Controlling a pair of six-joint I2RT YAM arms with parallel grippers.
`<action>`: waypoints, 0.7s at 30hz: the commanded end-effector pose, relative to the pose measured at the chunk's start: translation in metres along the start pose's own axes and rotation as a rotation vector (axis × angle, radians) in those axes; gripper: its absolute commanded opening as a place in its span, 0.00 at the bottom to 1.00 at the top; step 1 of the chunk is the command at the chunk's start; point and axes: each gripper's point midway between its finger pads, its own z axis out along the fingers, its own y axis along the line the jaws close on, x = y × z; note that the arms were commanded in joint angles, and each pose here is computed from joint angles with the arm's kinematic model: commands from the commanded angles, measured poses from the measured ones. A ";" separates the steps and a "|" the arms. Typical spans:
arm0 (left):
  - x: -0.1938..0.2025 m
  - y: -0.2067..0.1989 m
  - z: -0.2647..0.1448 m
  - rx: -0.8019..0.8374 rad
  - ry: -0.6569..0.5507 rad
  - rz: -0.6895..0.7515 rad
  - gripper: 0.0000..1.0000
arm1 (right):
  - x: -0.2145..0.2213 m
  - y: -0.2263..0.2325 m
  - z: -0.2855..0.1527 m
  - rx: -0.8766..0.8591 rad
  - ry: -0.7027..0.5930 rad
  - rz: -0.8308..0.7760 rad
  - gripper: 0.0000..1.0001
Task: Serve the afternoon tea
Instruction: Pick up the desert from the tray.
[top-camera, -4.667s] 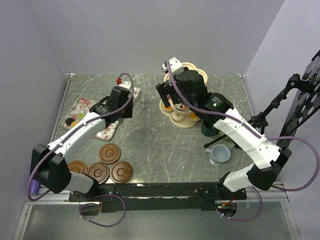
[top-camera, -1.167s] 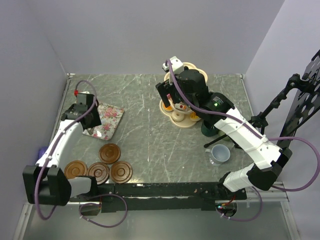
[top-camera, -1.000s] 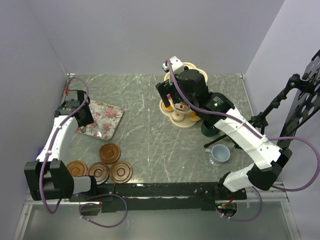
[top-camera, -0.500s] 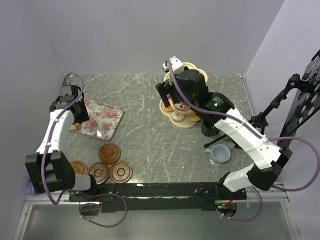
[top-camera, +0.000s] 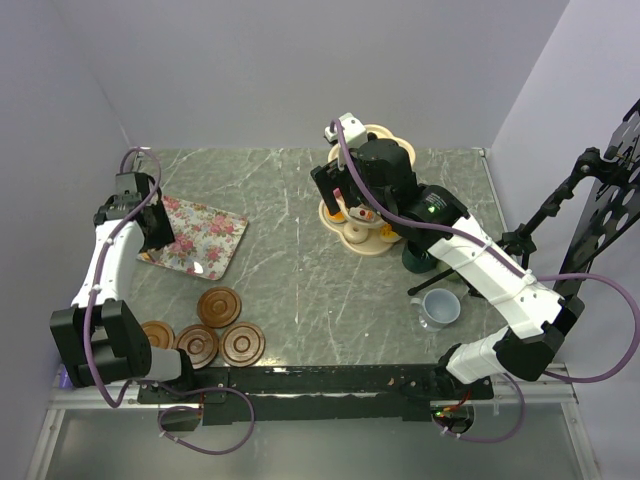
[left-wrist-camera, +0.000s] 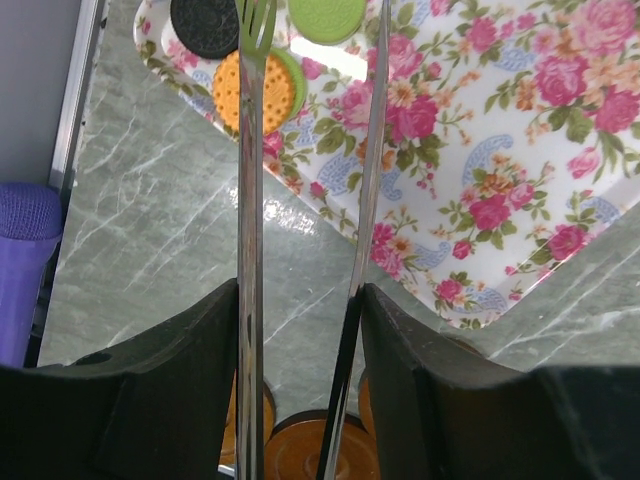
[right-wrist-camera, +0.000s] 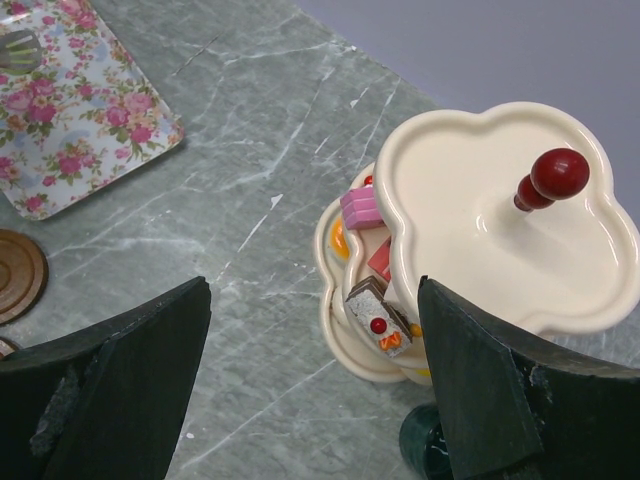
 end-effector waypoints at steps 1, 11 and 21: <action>-0.001 0.000 0.001 0.017 -0.008 -0.018 0.53 | -0.020 -0.001 -0.011 -0.007 -0.071 0.027 0.90; 0.007 -0.003 0.009 0.038 0.042 -0.031 0.52 | -0.019 0.000 -0.011 -0.011 -0.068 0.029 0.90; 0.007 0.001 0.012 0.018 0.047 -0.036 0.51 | -0.018 0.000 -0.011 -0.008 -0.066 0.029 0.90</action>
